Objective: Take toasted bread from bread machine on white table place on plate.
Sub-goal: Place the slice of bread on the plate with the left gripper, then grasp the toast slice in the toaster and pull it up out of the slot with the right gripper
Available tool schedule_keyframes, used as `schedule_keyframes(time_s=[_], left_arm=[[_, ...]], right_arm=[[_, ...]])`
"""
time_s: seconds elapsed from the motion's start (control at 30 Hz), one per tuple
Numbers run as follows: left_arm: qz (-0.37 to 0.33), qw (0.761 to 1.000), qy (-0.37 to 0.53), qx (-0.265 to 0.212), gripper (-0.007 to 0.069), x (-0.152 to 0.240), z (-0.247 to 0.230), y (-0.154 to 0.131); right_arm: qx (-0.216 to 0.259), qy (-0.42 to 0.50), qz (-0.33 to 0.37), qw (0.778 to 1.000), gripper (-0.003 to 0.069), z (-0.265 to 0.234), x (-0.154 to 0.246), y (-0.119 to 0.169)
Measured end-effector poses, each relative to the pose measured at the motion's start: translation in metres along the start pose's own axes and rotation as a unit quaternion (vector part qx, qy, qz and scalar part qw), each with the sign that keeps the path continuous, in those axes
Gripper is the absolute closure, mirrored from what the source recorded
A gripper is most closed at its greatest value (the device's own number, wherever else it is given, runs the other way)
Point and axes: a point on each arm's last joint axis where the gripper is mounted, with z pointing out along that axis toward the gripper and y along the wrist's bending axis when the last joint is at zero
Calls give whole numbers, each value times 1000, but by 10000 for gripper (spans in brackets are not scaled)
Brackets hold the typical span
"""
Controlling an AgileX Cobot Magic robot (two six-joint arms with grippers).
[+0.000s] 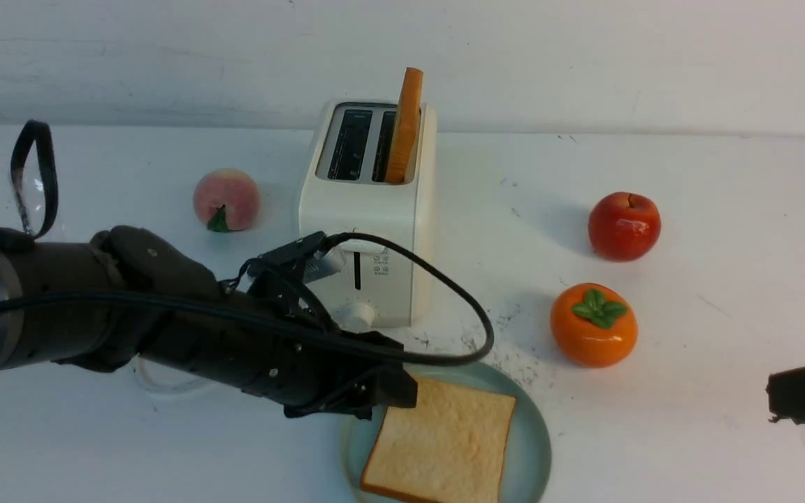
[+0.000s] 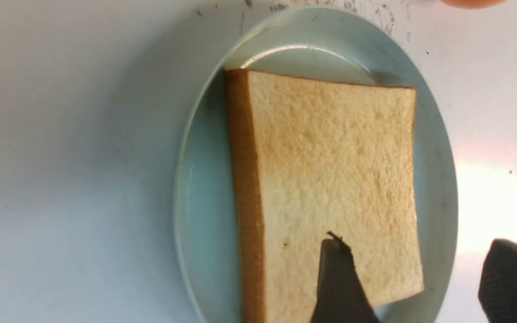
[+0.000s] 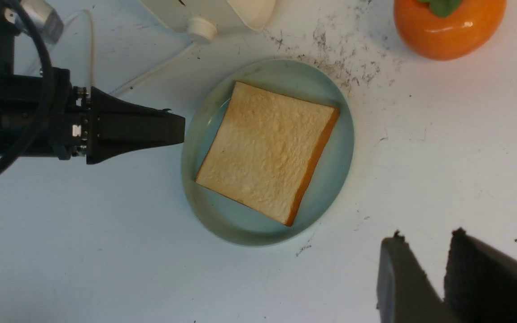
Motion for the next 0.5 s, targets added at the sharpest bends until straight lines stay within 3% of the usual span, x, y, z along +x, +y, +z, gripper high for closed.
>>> schedule_keyframes(time_s=[0.17, 0.27, 0.33, 0.37, 0.43, 0.5], left_arm=[[29, 999, -15, -34, 241, -2, -15, -2], [56, 996, -22, -61, 306, -2, -29, -4], [63, 995, -27, -75, 365, -1, -39, -6], [77, 992, -37, -92, 463, 1, -57, -11], [93, 988, -44, -113, 587, 4, -75, -15], [100, 985, -59, -129, 639, 7, -93, -20]], right_arm=[[0, -2, -3, 1000, 489, 0, 0, 0], [-3, -14, -19, 1000, 489, -1, -4, 1], [-5, -21, -28, 999, 489, -3, -8, 4], [-8, -31, -39, 999, 489, -7, -16, 7], [-9, -42, -49, 998, 496, -10, -28, 11], [-13, -47, -52, 997, 516, -10, -40, 14]])
